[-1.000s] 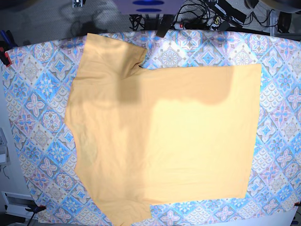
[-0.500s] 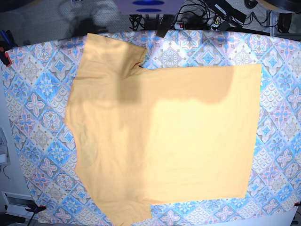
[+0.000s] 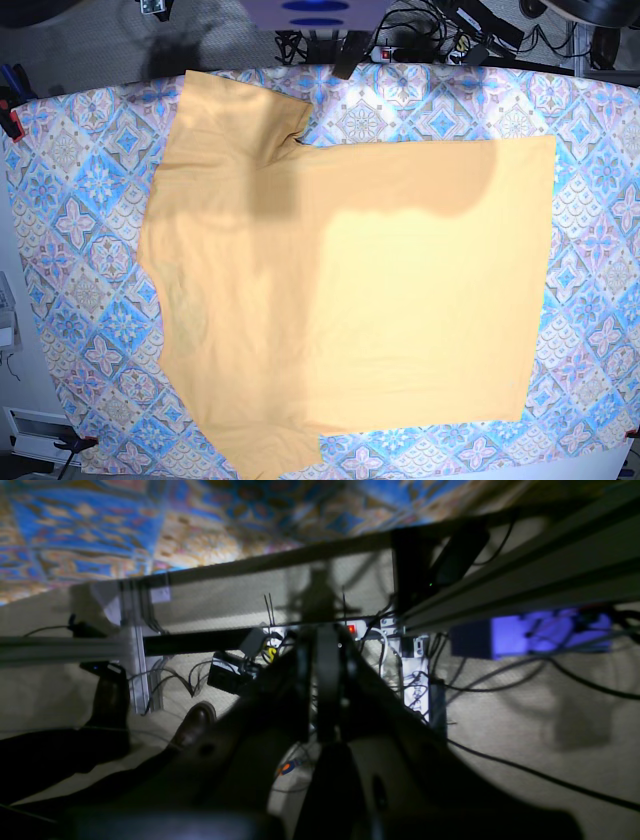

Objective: Fold the T-shirt properly

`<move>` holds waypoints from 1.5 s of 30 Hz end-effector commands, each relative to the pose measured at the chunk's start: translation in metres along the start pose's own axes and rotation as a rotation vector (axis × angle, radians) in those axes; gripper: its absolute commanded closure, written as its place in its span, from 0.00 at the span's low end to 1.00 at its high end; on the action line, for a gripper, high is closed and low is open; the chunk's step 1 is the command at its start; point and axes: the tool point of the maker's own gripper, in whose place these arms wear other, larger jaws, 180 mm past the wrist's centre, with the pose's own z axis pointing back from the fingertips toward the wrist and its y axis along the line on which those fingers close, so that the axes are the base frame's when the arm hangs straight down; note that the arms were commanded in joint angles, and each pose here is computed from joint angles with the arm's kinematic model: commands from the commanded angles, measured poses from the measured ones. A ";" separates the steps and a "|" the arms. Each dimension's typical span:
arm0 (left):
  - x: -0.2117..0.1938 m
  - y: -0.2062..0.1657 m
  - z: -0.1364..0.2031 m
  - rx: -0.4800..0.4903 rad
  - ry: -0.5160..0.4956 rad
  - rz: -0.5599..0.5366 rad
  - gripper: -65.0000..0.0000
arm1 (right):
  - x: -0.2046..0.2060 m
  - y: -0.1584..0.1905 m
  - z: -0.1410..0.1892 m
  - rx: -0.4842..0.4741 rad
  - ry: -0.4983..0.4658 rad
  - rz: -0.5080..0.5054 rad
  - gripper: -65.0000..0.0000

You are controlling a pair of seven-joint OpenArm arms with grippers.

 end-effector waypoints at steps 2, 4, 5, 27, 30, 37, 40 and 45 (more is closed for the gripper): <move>0.013 0.001 0.009 0.001 -0.042 -0.001 1.00 | 0.011 -0.017 0.005 -0.036 -0.040 0.014 1.00; 0.025 0.001 0.012 0.001 -0.071 0.000 1.00 | 0.016 -0.023 0.008 -0.050 -0.052 0.017 1.00; 0.031 0.001 0.013 0.000 -0.087 0.001 1.00 | 0.021 -0.026 0.008 -0.058 -0.064 0.018 1.00; 0.143 0.052 0.006 0.037 -0.189 0.522 1.00 | 0.104 -0.038 0.004 -0.085 -0.180 0.034 1.00; 0.152 0.064 0.006 0.055 -0.218 0.580 1.00 | 0.112 -0.038 0.004 -0.085 -0.194 0.035 1.00; 0.166 0.088 -0.004 0.075 -0.254 0.719 1.00 | 0.119 -0.038 0.002 -0.087 -0.213 0.034 1.00; 0.174 0.096 -0.015 0.050 -0.235 0.800 1.00 | 0.120 -0.038 0.002 -0.087 -0.215 0.034 1.00; 0.185 0.108 -0.029 0.002 -0.187 0.928 1.00 | 0.120 -0.038 0.002 -0.087 -0.215 0.034 1.00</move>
